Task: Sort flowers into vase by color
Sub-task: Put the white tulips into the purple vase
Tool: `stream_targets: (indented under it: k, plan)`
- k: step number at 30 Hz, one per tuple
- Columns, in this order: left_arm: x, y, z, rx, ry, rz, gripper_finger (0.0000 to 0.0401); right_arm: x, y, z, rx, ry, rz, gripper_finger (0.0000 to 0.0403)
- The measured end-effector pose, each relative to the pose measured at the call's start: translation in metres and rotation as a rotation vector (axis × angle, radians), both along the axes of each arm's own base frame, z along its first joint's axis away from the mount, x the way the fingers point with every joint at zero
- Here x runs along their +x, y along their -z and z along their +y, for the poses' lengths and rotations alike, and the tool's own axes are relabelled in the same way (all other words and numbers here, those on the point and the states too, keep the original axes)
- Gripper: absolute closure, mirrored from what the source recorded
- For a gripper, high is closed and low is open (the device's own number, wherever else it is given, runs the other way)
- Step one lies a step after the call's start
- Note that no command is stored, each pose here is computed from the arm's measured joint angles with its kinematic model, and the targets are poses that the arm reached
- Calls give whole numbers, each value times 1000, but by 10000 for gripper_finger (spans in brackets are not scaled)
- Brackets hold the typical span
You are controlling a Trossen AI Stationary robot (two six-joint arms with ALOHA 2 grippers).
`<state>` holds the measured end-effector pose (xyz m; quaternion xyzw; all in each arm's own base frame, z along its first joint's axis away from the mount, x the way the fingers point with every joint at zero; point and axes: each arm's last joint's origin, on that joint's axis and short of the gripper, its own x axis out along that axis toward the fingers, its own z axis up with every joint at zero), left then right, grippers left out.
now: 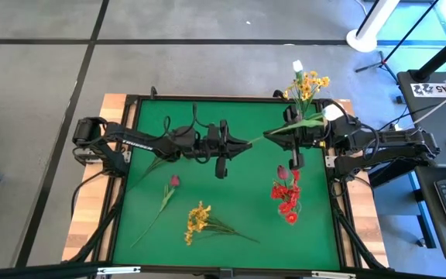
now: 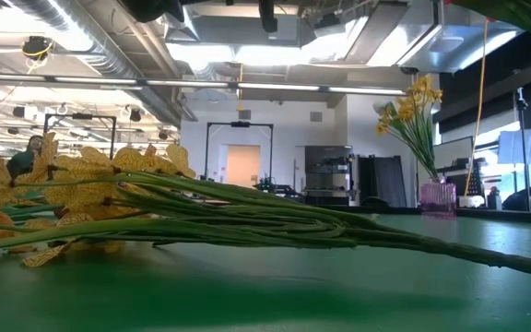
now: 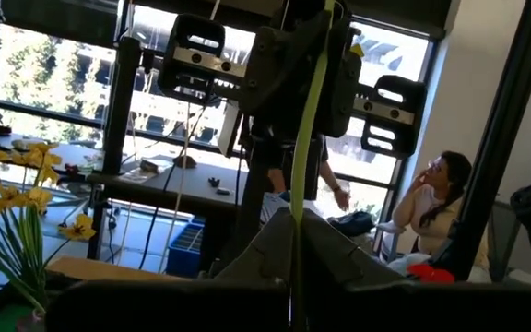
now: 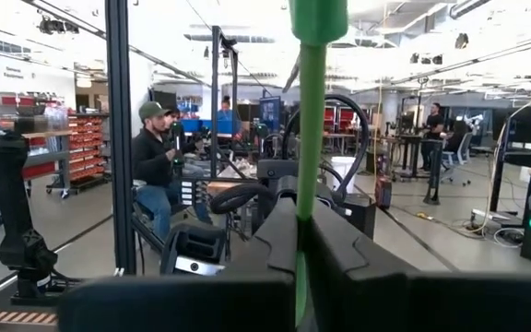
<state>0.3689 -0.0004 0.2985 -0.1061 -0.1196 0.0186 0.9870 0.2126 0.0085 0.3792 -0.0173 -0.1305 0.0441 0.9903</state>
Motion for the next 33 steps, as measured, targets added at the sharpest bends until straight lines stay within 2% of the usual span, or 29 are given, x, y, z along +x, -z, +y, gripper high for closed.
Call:
stream_targets:
  k: [6, 10, 14, 19, 23, 25, 28, 33]
  plan:
    - [0, 4, -12, 78, 10, 64, 335, -14, -6, -1, -19, 29, 78, 398]
    - [-1, 7, -21, 83, 32, 119, 300, -33, -18, -3, -18, 76, 130, 399]
    - [-8, 6, -24, 69, -15, 204, 270, -53, -29, -6, -12, 165, 215, 400]
    - [-21, 8, -23, 64, -149, 372, 242, -73, -33, -13, 8, 384, 410, 401]
    - [-29, 12, -21, 74, -276, 480, 237, -86, -33, -19, 58, 595, 516, 401]
    - [-30, 12, -23, 68, -306, 478, 237, -90, -30, -22, 83, 699, 547, 402]
    - [-31, 10, -32, 121, -336, 471, 236, -94, -24, -24, 103, 814, 588, 402]
    - [-35, 5, -34, 181, -461, 466, 236, -98, -13, -27, 145, 979, 611, 402]
